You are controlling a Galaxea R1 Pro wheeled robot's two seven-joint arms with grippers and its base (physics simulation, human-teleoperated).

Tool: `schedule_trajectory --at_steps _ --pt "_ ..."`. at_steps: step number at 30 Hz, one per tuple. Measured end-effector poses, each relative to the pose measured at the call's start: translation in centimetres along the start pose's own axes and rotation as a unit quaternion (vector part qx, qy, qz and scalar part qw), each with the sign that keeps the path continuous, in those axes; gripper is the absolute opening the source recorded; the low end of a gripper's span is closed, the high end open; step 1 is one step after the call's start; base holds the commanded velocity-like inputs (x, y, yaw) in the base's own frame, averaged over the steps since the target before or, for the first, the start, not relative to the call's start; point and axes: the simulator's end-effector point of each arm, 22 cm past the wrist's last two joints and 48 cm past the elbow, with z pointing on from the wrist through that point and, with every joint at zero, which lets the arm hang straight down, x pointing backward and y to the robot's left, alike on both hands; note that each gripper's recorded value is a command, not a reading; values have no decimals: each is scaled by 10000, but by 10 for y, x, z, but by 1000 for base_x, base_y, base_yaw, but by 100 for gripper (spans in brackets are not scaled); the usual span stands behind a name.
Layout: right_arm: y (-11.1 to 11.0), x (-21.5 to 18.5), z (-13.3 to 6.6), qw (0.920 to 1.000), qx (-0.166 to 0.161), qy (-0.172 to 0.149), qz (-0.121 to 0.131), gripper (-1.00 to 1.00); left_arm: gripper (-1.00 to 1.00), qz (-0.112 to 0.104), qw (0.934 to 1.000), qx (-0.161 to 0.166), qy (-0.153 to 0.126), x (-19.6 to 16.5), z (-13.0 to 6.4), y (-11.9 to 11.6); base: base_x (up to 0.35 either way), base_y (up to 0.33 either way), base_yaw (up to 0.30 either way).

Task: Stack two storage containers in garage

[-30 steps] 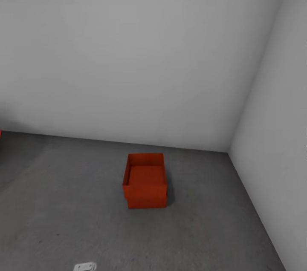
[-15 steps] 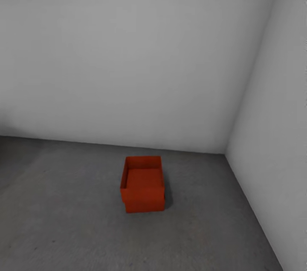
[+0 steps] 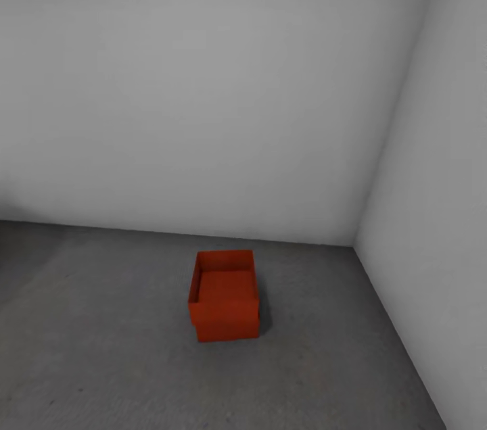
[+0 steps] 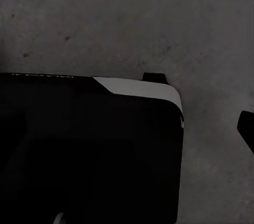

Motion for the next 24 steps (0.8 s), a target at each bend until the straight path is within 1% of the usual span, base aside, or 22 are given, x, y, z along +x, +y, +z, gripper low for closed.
schedule_trajectory --at_steps 11,24 --pt "0 -3 -1 10000 3 -39 0 100 100 5 10000 -15 -25 -2 -1 -2 0 0 0" --pt "4 -11 -2 9999 -20 -127 -6 100 100 -11 9999 -15 171 32 -4 0 0 0 0"
